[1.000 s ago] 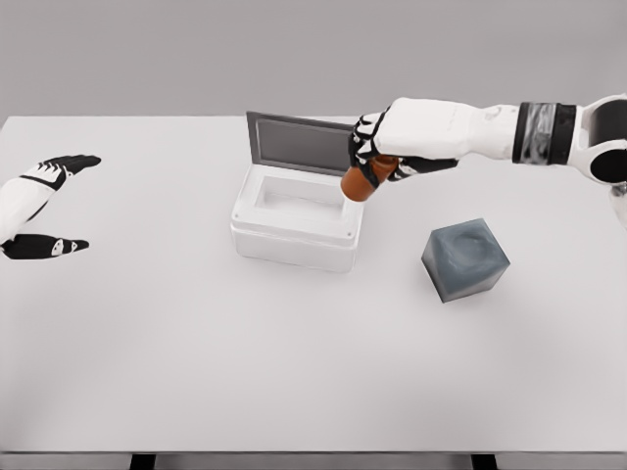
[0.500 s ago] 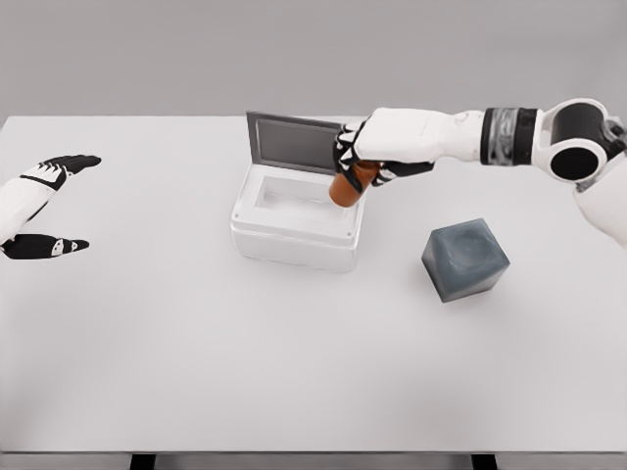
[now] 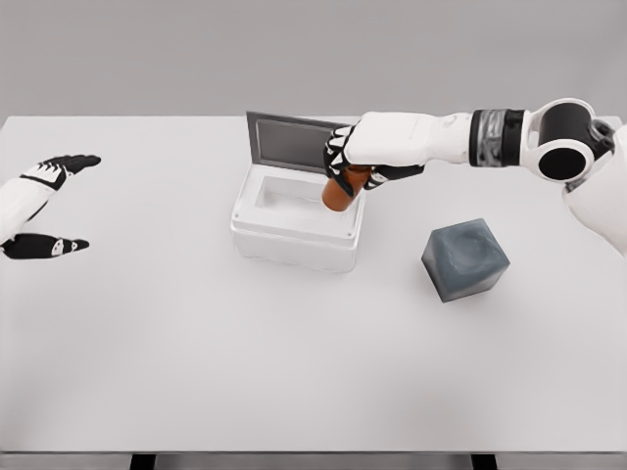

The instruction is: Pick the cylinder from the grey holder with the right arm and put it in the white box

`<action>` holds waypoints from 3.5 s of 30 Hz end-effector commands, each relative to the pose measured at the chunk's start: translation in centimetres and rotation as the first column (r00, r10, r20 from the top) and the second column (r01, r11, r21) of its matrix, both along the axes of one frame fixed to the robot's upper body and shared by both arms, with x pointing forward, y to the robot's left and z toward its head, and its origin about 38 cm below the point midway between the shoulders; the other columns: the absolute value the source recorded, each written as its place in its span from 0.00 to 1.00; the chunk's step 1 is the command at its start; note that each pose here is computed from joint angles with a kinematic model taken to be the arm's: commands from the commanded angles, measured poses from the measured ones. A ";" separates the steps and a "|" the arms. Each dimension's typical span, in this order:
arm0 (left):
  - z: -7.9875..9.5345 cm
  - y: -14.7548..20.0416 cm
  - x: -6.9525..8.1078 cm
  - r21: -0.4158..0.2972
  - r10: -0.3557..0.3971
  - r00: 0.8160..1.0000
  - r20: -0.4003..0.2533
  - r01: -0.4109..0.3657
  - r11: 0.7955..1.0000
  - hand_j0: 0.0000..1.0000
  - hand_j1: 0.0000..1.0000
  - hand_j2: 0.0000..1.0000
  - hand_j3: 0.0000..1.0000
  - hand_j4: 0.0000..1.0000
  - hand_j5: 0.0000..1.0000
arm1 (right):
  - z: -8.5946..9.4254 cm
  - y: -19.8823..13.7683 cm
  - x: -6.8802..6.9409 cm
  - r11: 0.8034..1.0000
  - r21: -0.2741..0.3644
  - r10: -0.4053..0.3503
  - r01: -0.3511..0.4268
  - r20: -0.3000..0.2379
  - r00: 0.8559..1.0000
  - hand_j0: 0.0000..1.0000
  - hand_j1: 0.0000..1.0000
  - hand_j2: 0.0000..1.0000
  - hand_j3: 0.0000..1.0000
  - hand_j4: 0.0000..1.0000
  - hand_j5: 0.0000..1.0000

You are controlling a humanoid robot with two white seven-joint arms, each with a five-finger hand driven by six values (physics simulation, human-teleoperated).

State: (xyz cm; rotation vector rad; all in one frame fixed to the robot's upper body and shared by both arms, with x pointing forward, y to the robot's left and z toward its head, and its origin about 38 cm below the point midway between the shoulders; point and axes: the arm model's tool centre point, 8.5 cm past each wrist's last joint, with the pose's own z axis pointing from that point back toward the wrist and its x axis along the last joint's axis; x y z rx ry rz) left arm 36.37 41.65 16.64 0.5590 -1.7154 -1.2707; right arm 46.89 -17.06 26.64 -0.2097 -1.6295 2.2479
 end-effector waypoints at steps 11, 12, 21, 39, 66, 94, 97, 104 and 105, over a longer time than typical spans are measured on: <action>0.1 0.1 0.0 -0.009 0.004 1.000 0.001 -0.004 1.000 1.00 1.00 1.00 1.00 1.00 1.00 | 0.6 -0.5 0.1 1.000 -0.003 -0.009 0.009 0.011 1.000 0.30 0.30 0.30 0.30 0.30 0.30; 0.1 0.2 0.0 -0.008 0.004 1.000 0.002 -0.004 1.000 1.00 1.00 1.00 1.00 1.00 1.00 | 0.6 -0.5 0.1 1.000 -0.003 -0.008 0.008 0.012 1.000 0.30 0.30 0.30 0.30 0.30 0.30; 0.8 0.9 0.1 0.000 0.024 1.000 0.017 -0.024 1.000 1.00 1.00 1.00 1.00 1.00 1.00 | 0.5 -0.2 -0.1 1.000 -0.007 0.000 0.000 0.013 1.000 0.59 0.59 0.59 0.59 0.59 0.59; 1.4 0.8 0.5 0.022 0.012 1.000 0.022 -0.012 1.000 1.00 1.00 1.00 1.00 1.00 1.00 | 10.2 -6.9 -2.1 0.991 0.102 -0.109 0.085 0.255 0.961 1.00 1.00 1.00 1.00 1.00 1.00; 7.8 -9.8 11.3 -0.513 -0.359 0.885 -0.297 0.169 0.841 1.00 1.00 1.00 1.00 1.00 1.00 | 0.0 -19.0 -6.3 0.793 0.423 -0.481 0.438 -0.007 0.877 1.00 1.00 1.00 1.00 1.00 1.00; 2.1 -19.3 16.4 -0.529 -0.411 0.781 -0.469 0.124 0.840 1.00 1.00 1.00 1.00 1.00 1.00 | -1.0 -19.3 -7.6 0.858 0.263 -0.467 0.442 0.041 0.883 1.00 1.00 1.00 1.00 1.00 1.00; 2.1 -19.1 16.2 -0.527 -0.411 0.783 -0.466 0.128 0.840 1.00 1.00 1.00 1.00 1.00 1.00 | -0.9 -19.3 -7.6 0.858 0.263 -0.467 0.441 0.042 0.883 1.00 1.00 1.00 1.00 1.00 1.00; 2.5 -18.7 15.7 -0.525 -0.430 0.796 -0.425 0.170 0.834 1.00 1.00 1.00 1.00 1.00 1.00 | -1.0 -19.3 -7.6 0.858 0.263 -0.468 0.442 0.041 0.883 1.00 1.00 1.00 1.00 1.00 1.00; 2.5 -18.7 15.7 -0.526 -0.430 0.797 -0.424 0.170 0.833 1.00 1.00 1.00 1.00 1.00 1.00 | -1.1 -19.2 -7.6 0.860 0.259 -0.464 0.440 0.039 0.885 1.00 1.00 1.00 1.00 1.00 1.00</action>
